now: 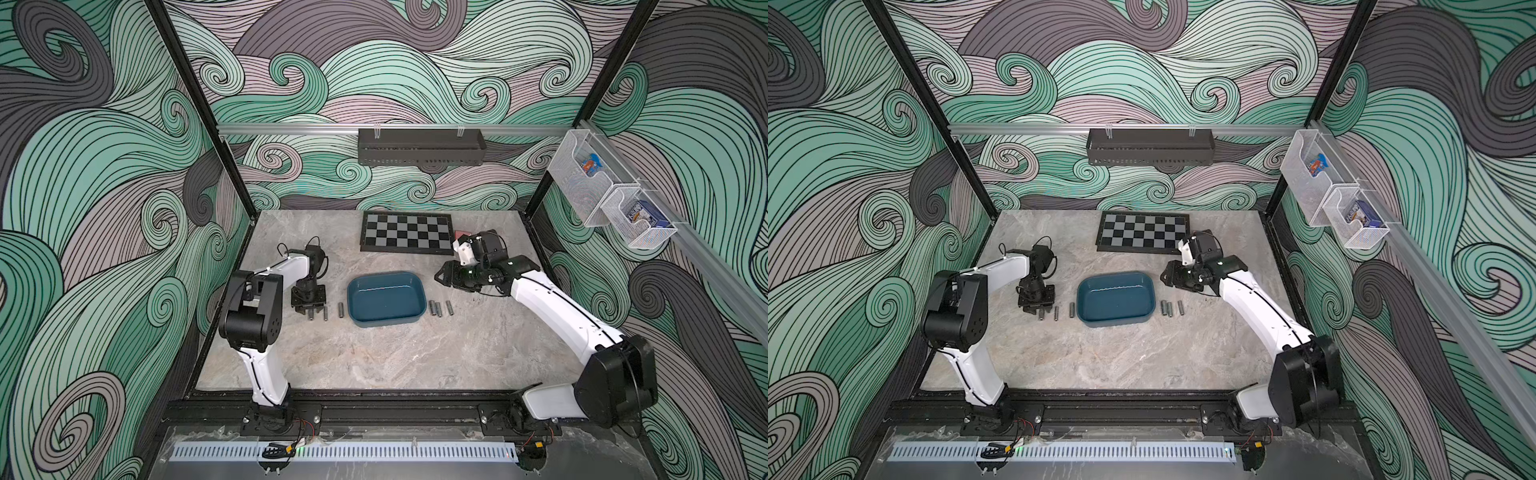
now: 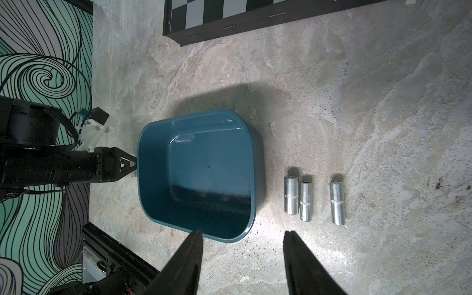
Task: Take out the socket from the storage box
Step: Place the socket head at the center of the board, then reset both arms
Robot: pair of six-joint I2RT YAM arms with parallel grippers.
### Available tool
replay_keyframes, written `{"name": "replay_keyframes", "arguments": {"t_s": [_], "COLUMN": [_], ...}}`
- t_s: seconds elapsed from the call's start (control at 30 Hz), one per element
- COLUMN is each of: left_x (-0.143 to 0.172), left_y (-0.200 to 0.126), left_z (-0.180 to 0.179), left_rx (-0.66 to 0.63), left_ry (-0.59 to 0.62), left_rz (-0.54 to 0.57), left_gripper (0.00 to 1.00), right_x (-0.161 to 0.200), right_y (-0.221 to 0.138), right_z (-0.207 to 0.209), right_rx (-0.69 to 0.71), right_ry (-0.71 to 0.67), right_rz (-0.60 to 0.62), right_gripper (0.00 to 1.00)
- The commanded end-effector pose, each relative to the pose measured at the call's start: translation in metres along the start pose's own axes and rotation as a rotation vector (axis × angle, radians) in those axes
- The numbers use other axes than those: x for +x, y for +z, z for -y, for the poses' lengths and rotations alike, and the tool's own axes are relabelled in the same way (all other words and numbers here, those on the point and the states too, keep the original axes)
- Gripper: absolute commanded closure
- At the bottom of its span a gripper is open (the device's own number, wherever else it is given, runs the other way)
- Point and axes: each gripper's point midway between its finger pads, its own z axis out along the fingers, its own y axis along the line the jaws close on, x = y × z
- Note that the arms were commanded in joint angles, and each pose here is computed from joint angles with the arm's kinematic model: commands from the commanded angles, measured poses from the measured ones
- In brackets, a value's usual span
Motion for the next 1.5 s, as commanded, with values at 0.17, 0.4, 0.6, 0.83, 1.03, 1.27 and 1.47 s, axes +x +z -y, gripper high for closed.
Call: {"name": "replay_keyframes", "arguments": {"t_s": [0.17, 0.4, 0.6, 0.83, 1.03, 1.27, 1.47], "left_x": [-0.005, -0.017, -0.051, -0.059, -0.074, -0.090, -0.091], "left_y": [-0.012, -0.067, -0.178, -0.199, -0.153, -0.100, -0.082], "left_z": [0.003, -0.004, -0.028, -0.028, -0.042, -0.047, -0.031], "left_rx": [0.027, 0.055, 0.100, 0.125, 0.003, 0.013, 0.115], "left_ry": [0.004, -0.083, -0.195, -0.037, -0.089, -0.087, 0.003], "left_rz": [0.037, 0.250, 0.761, 1.340, 1.324, 1.303, 1.318], "left_gripper": [0.55, 0.29, 0.12, 0.01, 0.01, 0.01, 0.01], "right_x": [0.000, -0.012, -0.042, -0.046, -0.018, -0.035, -0.046], "right_y": [-0.004, -0.012, -0.038, -0.062, -0.065, -0.049, -0.030], "right_z": [0.005, 0.008, 0.036, 0.111, 0.158, 0.183, 0.192], "right_rx": [0.013, 0.052, 0.224, 0.524, 0.566, 0.530, 0.360], "right_ry": [-0.006, -0.027, -0.113, -0.233, -0.250, -0.243, -0.289], "right_rz": [0.019, 0.086, 0.309, 0.656, 0.866, 0.960, 1.029], "right_gripper": [0.45, 0.43, 0.24, 0.01, 0.01, 0.02, 0.05]}}
